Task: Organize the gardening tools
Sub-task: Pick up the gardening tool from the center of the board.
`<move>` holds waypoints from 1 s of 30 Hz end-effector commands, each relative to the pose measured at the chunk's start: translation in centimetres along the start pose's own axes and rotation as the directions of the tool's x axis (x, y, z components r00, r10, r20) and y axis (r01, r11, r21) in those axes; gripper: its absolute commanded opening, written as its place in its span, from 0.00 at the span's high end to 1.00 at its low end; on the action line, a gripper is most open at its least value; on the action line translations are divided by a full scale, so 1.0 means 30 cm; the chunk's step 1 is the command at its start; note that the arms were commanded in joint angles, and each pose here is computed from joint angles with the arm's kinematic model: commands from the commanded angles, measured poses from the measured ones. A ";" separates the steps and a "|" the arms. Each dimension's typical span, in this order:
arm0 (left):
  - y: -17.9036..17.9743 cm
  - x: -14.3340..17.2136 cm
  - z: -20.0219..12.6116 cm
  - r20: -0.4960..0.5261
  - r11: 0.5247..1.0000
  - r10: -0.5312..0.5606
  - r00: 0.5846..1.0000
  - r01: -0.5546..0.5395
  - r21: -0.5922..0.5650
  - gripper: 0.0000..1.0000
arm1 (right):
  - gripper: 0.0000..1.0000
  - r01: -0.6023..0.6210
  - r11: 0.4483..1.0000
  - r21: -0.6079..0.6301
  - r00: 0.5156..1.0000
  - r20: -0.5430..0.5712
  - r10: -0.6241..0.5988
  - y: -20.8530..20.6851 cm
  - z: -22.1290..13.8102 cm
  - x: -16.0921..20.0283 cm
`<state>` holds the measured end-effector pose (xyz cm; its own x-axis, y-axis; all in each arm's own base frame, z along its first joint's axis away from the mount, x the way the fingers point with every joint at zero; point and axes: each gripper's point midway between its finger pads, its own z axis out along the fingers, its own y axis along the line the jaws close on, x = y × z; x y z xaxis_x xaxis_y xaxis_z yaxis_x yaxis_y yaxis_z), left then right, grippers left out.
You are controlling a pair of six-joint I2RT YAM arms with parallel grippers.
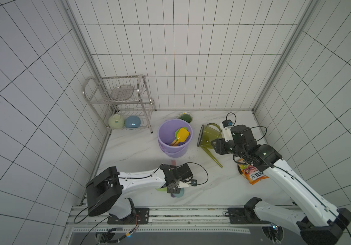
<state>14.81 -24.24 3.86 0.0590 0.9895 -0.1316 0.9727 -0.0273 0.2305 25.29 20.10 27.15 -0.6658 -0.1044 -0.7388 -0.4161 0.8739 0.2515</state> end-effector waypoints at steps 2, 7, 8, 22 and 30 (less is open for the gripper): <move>0.005 -0.011 -0.010 0.007 1.000 -0.012 1.000 0.012 -0.005 0.85 | 0.49 -0.007 1.000 0.000 1.000 0.015 0.007 -0.009 0.000 -0.008; 0.024 -0.022 -0.079 0.042 1.000 -0.025 0.999 0.026 -0.012 0.90 | 0.49 -0.013 1.000 -0.016 1.000 0.014 0.014 -0.002 0.001 -0.006; 0.034 -0.023 -0.095 0.051 0.999 -0.033 0.998 0.034 -0.011 0.91 | 0.49 -0.013 1.000 -0.028 1.000 0.014 0.013 0.005 0.001 -0.005; 0.242 -0.013 -0.441 0.343 0.962 -0.272 0.899 0.259 0.085 0.95 | 0.50 -0.036 0.986 -0.162 0.999 0.012 0.039 0.076 0.016 0.009; 0.354 -0.028 -0.712 0.570 0.936 -0.334 0.751 0.335 0.106 0.95 | 0.51 -0.072 0.944 -0.322 0.997 -0.005 0.074 0.163 0.023 0.021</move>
<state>21.29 -21.58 23.96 -0.1801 0.7431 -0.6445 0.9367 0.3296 0.1183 23.94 23.42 26.35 -0.6992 -0.0719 -0.7114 -0.5057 0.7530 0.4210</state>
